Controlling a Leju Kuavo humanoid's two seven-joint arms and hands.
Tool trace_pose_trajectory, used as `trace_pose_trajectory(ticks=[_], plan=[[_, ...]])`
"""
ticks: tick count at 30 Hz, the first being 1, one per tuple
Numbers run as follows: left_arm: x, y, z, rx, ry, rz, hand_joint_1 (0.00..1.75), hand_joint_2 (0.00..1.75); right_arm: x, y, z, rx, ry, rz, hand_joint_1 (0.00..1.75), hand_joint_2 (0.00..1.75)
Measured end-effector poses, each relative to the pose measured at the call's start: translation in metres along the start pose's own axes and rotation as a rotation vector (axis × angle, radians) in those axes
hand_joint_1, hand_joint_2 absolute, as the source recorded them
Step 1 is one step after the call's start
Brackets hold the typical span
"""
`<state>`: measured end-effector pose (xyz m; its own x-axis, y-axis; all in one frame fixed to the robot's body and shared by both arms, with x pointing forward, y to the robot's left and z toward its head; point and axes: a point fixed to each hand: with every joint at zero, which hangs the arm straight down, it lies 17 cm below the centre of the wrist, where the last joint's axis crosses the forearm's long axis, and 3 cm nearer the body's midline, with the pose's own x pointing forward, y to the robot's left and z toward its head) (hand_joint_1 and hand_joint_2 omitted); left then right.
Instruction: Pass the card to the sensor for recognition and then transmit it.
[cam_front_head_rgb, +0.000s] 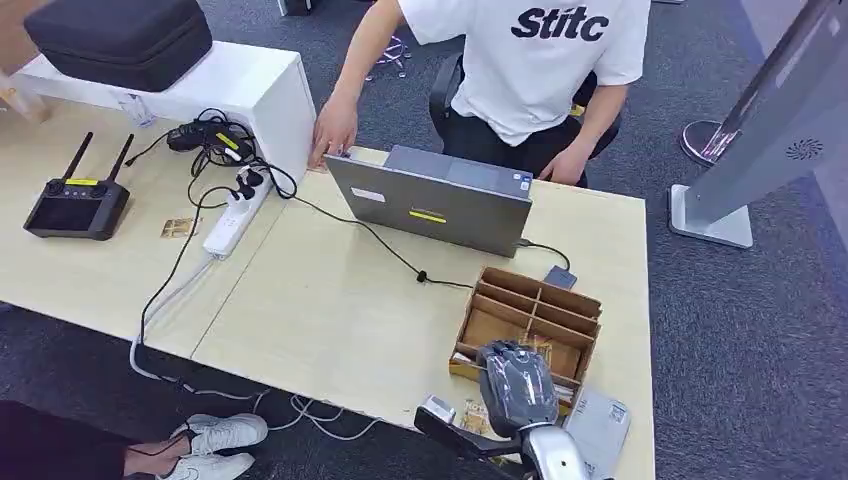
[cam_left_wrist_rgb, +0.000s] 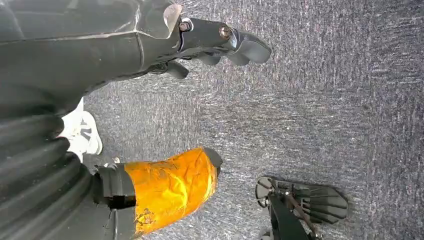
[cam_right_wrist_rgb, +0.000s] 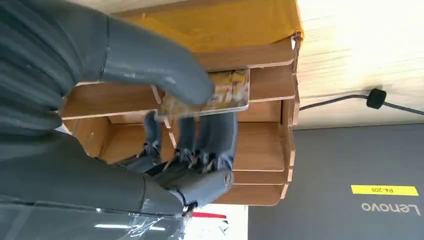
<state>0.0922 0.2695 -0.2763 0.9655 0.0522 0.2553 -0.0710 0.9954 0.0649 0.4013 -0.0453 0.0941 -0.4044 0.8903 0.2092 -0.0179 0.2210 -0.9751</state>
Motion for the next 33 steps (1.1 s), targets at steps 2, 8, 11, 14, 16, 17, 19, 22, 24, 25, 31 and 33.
trace_pose_trajectory(ticks=[2, 8, 11, 14, 16, 17, 19, 22, 24, 25, 31, 33], plan=[[0.0, 0.0, 0.0, 0.0, 0.0, 0.0, 0.0, 1.75, 0.0, -0.001, -0.001, -0.002, 0.0, 0.001, 1.75, 1.75], [0.001, 0.0, 0.0, 0.001, -0.003, -0.004, 0.0, 1.75, -0.001, -0.001, -0.002, 0.001, 0.001, 0.003, 1.75, 1.75], [0.001, 0.0, 0.0, 0.001, -0.004, -0.005, 0.0, 1.75, -0.002, -0.003, -0.003, -0.002, 0.007, 0.009, 1.75, 1.75], [0.001, 0.0, 0.0, 0.001, -0.004, -0.005, 0.0, 1.75, -0.001, -0.011, -0.004, -0.025, 0.005, 0.01, 1.75, 1.75], [0.001, 0.0, 0.0, 0.001, -0.004, -0.005, 0.0, 1.75, 0.001, -0.022, -0.006, -0.055, 0.0, 0.017, 1.75, 1.75], [0.001, 0.0, 0.0, 0.001, -0.004, -0.006, 0.0, 1.75, 0.001, -0.029, -0.008, -0.07, -0.002, 0.021, 1.75, 1.75], [0.0, 0.0, 0.0, 0.001, -0.004, -0.009, 0.0, 1.75, 0.002, -0.046, -0.014, -0.111, -0.01, 0.037, 1.75, 1.75], [0.0, 0.0, 0.0, 0.0, -0.003, -0.015, 0.0, 1.75, 0.005, -0.078, -0.024, -0.191, -0.026, 0.063, 1.75, 1.75], [0.0, 0.0, 0.0, -0.001, -0.003, -0.02, 0.0, 1.75, 0.007, -0.1, -0.029, -0.244, -0.038, 0.074, 1.75, 1.75], [0.0, 0.0, 0.0, -0.001, -0.002, -0.021, 0.0, 1.75, 0.009, -0.111, -0.031, -0.27, -0.045, 0.074, 1.75, 1.75], [-0.001, -0.001, 0.0, -0.005, 0.001, -0.032, 0.0, 1.75, 0.024, -0.158, -0.036, -0.354, -0.124, -0.026, 1.75, 1.75], [-0.001, -0.001, 0.0, -0.005, 0.002, -0.032, 0.0, 1.75, 0.026, -0.164, -0.036, -0.367, -0.129, -0.028, 1.75, 1.75]])
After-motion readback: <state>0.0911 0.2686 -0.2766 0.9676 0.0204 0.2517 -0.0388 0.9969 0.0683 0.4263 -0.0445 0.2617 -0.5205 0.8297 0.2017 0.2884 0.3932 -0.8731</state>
